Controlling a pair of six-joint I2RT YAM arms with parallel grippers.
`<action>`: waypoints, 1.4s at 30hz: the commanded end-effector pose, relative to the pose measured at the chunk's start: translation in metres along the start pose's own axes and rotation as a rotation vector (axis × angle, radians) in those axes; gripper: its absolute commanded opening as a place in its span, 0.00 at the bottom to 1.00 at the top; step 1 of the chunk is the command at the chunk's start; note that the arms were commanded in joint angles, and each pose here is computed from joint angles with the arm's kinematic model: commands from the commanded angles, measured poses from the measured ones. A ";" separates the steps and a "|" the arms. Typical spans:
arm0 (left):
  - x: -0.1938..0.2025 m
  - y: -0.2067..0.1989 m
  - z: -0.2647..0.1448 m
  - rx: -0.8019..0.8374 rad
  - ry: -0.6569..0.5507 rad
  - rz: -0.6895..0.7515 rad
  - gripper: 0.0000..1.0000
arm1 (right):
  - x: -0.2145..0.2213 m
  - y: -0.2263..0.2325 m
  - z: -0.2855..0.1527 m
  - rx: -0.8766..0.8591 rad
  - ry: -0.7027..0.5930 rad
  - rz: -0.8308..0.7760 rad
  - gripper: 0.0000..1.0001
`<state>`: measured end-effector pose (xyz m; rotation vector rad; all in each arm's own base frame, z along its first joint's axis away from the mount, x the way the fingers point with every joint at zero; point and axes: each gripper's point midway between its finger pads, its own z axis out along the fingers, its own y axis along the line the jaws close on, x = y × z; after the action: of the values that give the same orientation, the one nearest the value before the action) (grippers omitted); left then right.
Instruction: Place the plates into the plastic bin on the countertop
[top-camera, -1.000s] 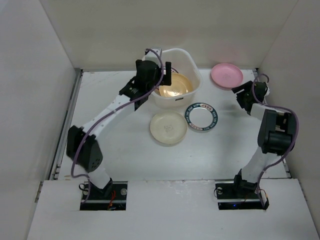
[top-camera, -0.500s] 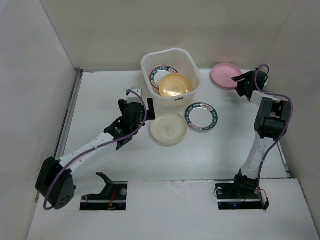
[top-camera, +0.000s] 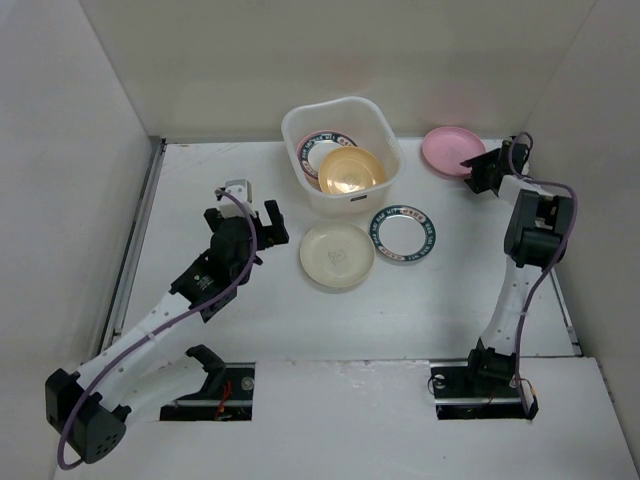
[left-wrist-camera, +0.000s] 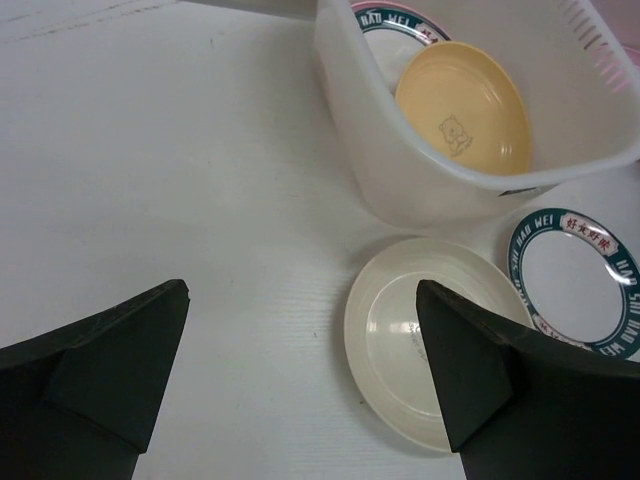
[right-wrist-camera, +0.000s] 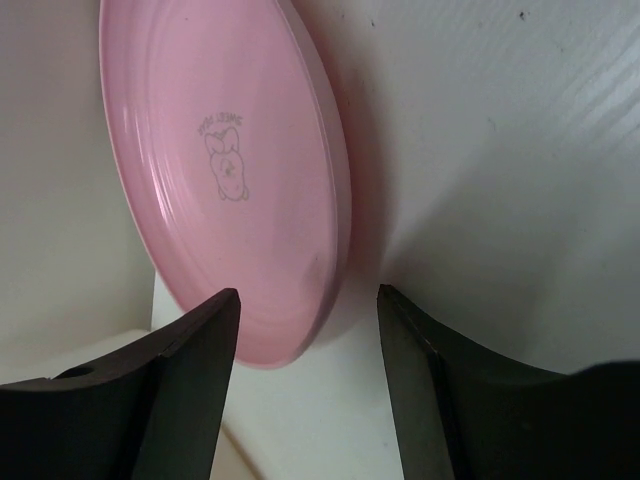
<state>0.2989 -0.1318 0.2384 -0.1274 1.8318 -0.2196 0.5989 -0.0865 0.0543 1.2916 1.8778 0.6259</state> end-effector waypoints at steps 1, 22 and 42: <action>0.001 0.015 -0.008 -0.047 0.000 -0.008 1.00 | -0.009 0.009 0.007 0.007 -0.015 0.018 0.61; 0.028 0.036 -0.016 -0.084 0.028 -0.082 1.00 | 0.009 0.073 -0.083 -0.201 -0.082 -0.042 0.00; 0.116 0.015 -0.029 0.023 0.177 -0.197 1.00 | 0.154 0.241 -0.182 -0.387 -0.061 -0.624 0.03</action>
<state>0.2397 -0.1326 0.1310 -0.2319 2.0189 -0.3447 0.5453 0.1520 0.3162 0.4646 1.7830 0.7150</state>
